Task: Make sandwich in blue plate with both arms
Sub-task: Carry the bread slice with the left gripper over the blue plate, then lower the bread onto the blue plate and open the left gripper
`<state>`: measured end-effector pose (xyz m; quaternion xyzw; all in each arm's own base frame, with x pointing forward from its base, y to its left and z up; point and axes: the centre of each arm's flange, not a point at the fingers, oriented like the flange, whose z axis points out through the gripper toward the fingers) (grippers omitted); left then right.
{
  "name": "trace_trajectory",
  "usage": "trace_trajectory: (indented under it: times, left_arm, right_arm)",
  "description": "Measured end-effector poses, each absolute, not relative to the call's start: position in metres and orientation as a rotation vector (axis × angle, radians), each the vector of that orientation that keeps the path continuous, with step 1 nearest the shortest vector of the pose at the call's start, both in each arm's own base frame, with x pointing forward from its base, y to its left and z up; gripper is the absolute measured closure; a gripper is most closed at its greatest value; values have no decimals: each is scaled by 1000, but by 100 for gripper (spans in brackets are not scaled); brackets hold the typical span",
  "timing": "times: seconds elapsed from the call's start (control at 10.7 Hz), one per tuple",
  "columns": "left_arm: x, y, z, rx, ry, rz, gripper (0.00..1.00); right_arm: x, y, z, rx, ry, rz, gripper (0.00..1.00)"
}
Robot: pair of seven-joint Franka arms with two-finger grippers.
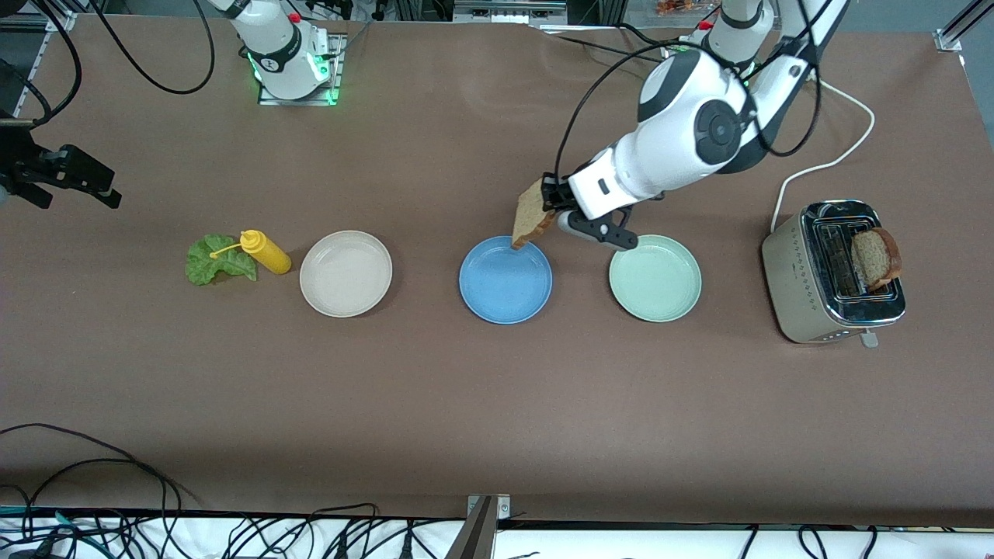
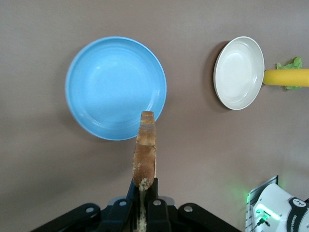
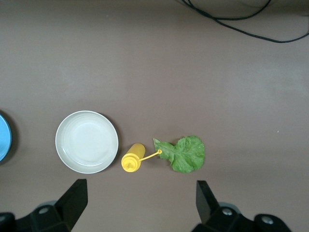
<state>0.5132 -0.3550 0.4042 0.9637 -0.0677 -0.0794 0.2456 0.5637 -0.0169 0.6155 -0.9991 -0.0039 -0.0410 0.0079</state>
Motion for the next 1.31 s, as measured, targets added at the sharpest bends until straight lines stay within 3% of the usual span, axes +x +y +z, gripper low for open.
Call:
trace_trajectory:
  times: [0.56,1.31]
  left_arm:
    - [528,-392,330,2545,-57,-92,91]
    - [563,-386,279,2462,73,-157,91]
  right_arm:
    - [564,-14,615,-3123,-21,-125,0]
    - [569,2,604,-3122,-67,-93,0]
